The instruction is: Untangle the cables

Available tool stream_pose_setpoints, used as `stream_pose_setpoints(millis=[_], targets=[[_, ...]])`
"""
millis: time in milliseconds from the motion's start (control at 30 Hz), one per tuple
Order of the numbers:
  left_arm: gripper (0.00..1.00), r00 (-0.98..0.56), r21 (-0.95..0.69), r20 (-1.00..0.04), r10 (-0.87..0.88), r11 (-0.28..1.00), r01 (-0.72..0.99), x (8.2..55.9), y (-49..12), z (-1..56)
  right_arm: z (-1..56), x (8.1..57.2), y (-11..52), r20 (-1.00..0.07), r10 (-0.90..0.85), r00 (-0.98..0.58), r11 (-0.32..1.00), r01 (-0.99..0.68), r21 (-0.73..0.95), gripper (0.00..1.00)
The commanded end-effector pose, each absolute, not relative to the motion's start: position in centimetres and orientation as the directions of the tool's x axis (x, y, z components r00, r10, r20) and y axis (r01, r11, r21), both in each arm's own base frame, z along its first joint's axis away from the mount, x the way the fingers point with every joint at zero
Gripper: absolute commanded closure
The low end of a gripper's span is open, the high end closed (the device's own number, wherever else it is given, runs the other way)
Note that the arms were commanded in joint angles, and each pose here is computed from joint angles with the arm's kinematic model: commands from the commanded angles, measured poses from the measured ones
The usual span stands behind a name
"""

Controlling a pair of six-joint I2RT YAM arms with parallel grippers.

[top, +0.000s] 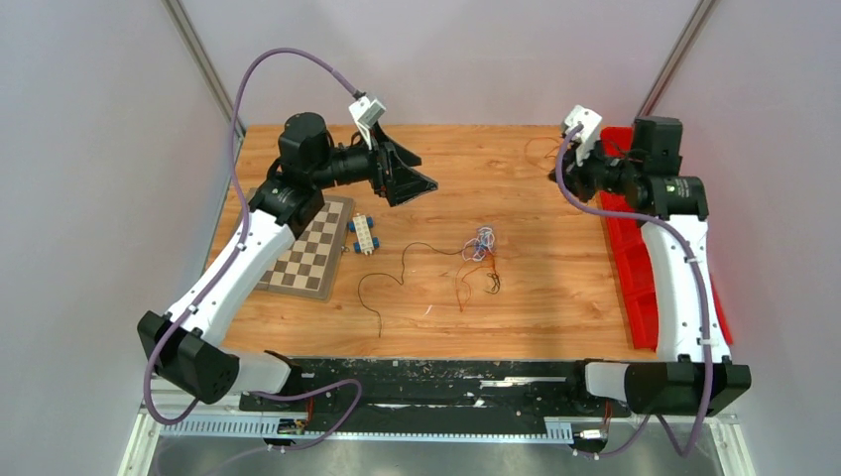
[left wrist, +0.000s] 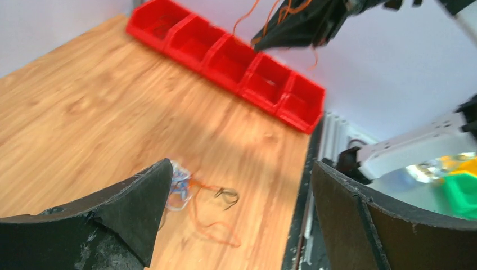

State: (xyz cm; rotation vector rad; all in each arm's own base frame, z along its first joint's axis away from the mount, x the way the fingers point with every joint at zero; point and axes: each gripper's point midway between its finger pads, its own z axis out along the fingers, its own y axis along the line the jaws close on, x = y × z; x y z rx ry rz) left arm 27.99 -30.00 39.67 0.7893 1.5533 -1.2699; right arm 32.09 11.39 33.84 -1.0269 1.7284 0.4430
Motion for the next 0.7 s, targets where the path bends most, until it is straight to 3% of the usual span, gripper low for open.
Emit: stream_pose_setpoints(millis=[0,300,667], targets=[[0.0,-0.266,-0.229,-0.963,0.046,0.384,0.895,28.0,-27.6,37.7,30.7,37.0,0.7,-0.721,-0.683,-0.118,0.586,-0.678,-0.444,1.0],[0.0,-0.344,-0.294,-0.937,0.056,0.4,0.868,27.4,-27.2,35.1,23.5,44.5,-18.1,-0.312,-0.882,-0.353,0.47,-0.65,-0.597,1.0],[0.0,-0.416,-0.354,-0.907,0.062,0.42,0.835,27.8,-27.0,32.4,17.8,51.5,-25.5,-0.016,-0.939,-0.343,0.271,-0.712,-0.648,0.95]])
